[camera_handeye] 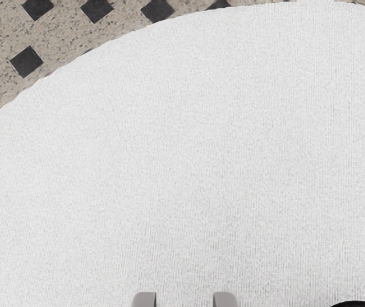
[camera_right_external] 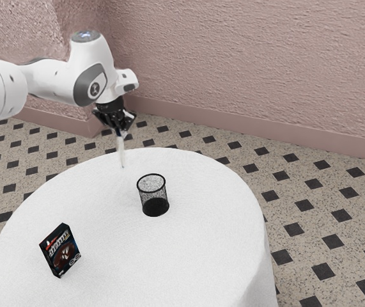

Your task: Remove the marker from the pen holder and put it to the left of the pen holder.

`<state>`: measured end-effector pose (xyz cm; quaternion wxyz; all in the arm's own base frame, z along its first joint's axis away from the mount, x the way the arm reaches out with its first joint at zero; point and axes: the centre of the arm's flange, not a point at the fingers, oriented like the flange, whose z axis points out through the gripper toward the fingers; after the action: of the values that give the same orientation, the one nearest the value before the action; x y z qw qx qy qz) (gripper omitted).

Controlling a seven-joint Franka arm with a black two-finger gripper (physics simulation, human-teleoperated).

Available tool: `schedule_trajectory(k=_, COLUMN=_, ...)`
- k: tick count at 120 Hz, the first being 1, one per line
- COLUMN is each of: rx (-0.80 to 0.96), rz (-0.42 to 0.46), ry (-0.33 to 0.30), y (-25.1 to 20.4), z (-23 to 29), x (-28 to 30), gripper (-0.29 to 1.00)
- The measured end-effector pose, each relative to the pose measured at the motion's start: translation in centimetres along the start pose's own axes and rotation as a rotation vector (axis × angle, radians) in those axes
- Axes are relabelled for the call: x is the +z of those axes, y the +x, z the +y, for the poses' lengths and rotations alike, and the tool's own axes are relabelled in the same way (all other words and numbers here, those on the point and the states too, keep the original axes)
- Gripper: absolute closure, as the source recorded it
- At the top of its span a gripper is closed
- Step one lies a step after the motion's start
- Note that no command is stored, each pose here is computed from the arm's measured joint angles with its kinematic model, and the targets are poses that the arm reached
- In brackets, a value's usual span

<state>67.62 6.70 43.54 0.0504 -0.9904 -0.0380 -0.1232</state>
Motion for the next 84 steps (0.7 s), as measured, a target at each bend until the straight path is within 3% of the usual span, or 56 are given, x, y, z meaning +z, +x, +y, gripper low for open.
schedule_trajectory(k=17, rx=0.039, rz=0.102, ry=0.005, y=0.9, z=0.0, x=1.1, gripper=0.68)
schedule_trajectory(k=40, rx=0.087, rz=0.150, ry=-0.006, y=-1.9, z=0.7, x=6.6, gripper=0.68)
schedule_trajectory(k=84, rx=0.143, rz=0.203, ry=-0.020, y=-4.8, z=1.8, x=10.6, gripper=0.67)
